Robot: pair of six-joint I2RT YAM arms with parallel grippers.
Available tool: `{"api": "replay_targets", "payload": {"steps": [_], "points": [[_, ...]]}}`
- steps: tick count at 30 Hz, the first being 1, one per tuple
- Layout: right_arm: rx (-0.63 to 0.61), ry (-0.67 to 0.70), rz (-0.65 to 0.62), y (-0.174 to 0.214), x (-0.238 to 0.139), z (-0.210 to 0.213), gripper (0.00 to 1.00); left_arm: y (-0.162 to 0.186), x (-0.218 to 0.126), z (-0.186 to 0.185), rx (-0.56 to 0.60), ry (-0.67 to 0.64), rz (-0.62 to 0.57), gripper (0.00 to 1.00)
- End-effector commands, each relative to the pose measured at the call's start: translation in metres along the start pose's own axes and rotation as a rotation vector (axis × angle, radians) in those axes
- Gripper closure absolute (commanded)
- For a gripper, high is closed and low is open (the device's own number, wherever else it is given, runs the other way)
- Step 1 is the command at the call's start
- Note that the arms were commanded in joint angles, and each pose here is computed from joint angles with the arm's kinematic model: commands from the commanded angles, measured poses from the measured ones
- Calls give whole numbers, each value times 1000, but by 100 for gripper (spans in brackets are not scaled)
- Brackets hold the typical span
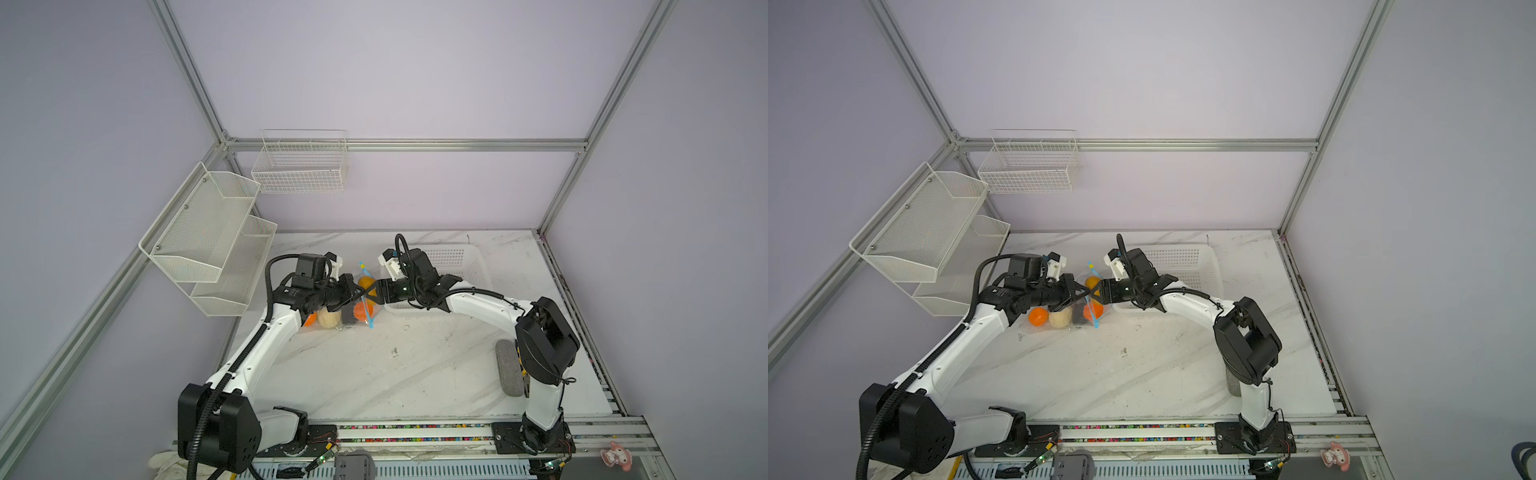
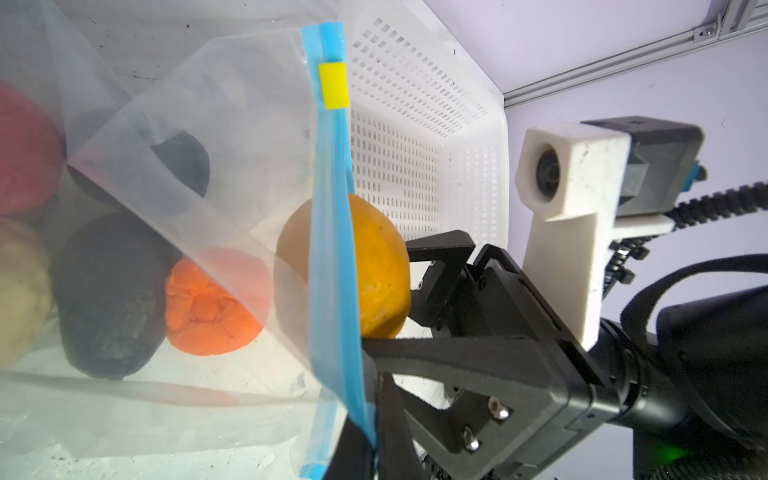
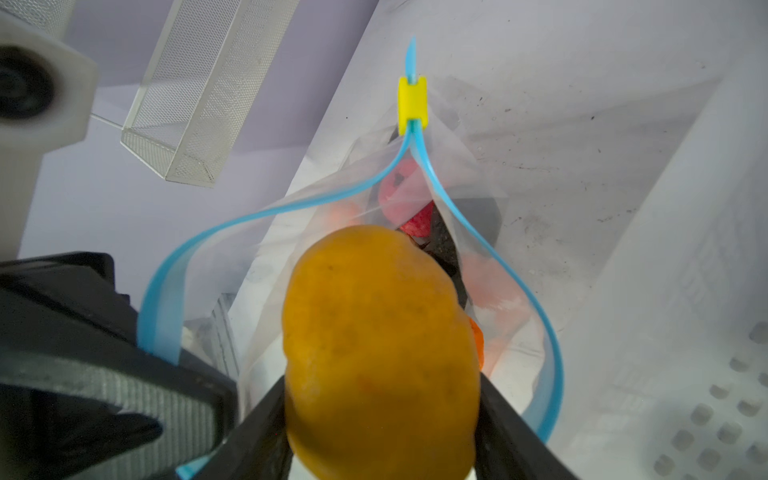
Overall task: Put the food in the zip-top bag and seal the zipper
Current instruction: 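Lower the lemon into the bag mouth with the right gripper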
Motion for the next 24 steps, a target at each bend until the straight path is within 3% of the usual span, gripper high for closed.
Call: {"api": "replay_targets", "payload": {"steps": [1, 24], "points": [[-7, 14, 16, 1, 3, 1, 36, -20, -31, -36, 71, 85, -108, 100], [-18, -10, 43, 3, 7, 15, 33, -19, -33, -38, 63, 99, -109, 100]]}}
Point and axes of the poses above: each gripper's point midway between its finger pads, its own x axis out along the fingers, its own z axis along the line the jaws close on, y = z × x, the point moved 7 cm from there along -x, back along the fingers
